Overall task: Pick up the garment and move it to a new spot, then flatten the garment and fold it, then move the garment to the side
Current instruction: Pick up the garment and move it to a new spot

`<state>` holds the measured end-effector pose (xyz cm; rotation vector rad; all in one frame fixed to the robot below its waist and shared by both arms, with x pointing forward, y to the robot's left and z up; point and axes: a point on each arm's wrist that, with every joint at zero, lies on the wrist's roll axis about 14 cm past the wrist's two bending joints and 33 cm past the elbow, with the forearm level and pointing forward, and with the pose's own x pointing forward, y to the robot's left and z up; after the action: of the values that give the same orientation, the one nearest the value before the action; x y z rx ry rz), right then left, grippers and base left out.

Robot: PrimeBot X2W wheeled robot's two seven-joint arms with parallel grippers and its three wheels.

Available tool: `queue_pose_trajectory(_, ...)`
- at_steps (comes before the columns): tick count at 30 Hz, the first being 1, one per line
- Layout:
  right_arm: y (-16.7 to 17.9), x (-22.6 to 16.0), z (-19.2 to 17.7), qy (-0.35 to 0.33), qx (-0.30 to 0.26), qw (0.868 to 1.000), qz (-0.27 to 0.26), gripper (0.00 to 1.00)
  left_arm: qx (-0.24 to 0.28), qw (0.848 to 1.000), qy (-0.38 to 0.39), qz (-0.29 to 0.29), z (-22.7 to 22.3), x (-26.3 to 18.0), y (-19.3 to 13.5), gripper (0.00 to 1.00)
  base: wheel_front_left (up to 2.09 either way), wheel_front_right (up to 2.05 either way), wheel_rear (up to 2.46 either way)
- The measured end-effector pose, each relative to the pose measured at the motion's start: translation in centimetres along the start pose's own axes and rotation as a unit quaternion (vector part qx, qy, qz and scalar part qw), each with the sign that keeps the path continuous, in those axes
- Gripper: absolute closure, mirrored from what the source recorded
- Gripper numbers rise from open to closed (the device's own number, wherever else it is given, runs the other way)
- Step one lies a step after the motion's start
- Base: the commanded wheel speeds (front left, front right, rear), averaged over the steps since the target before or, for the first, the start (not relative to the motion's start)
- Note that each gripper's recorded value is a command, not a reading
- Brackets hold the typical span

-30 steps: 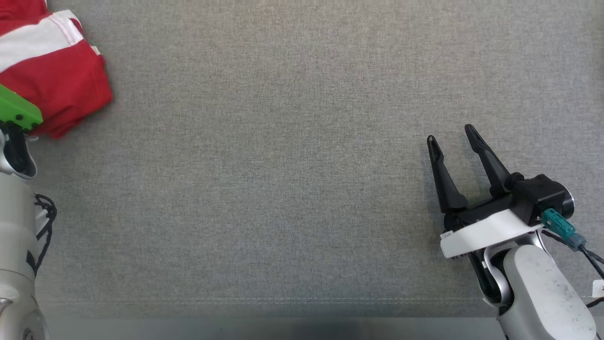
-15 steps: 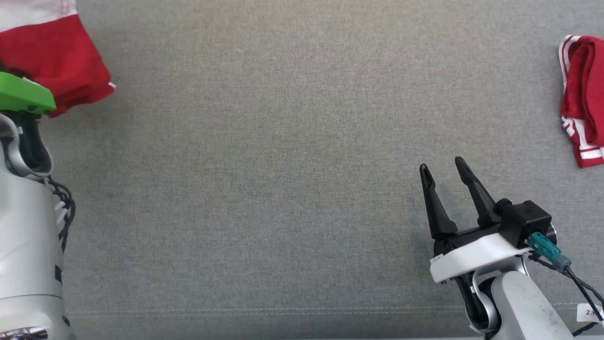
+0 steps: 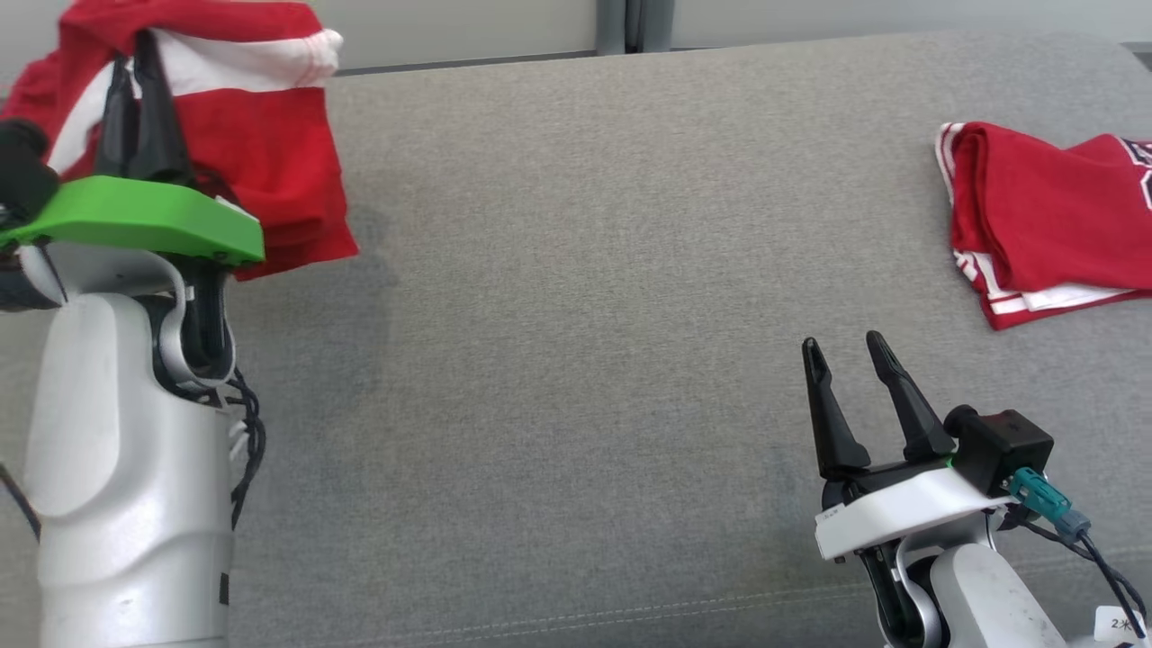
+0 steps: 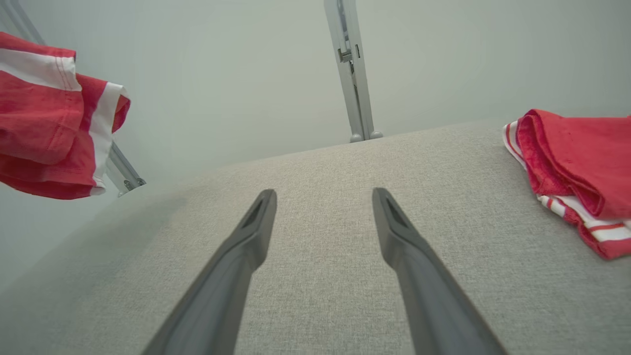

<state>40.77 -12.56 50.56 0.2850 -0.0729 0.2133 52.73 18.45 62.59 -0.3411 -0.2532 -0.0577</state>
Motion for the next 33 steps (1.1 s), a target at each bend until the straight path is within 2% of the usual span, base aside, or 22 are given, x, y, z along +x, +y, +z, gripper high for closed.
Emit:
queue_pose_trajectory(8,-2.3,-2.2,1.5,-0.016,-0.008,0.999,-0.042,0.0,-0.055,0.995,0.043,-0.07,-3.0,-0.3,-7.0,1.0,0.0,0.0,0.0)
queue_pose_trajectory(18,-5.2,-4.9,2.3,-0.021,-0.018,0.995,-0.098,0.0,-0.058,0.983,0.111,-0.138,-8.7,-0.8,-14.3,1.0,0.0,0.0,0.0)
queue_pose_trajectory(24,-6.6,-6.2,2.3,-0.018,-0.023,0.992,-0.125,0.0,-0.055,0.972,0.17,-0.151,-13.9,-1.9,-16.2,1.0,0.0,0.0,0.0)
queue_pose_trajectory(33,-8.1,-7.1,1.7,-0.006,-0.024,0.988,-0.153,0.0,-0.061,0.948,0.281,-0.139,-22.7,-5.4,-16.2,1.0,0.0,0.0,0.0)
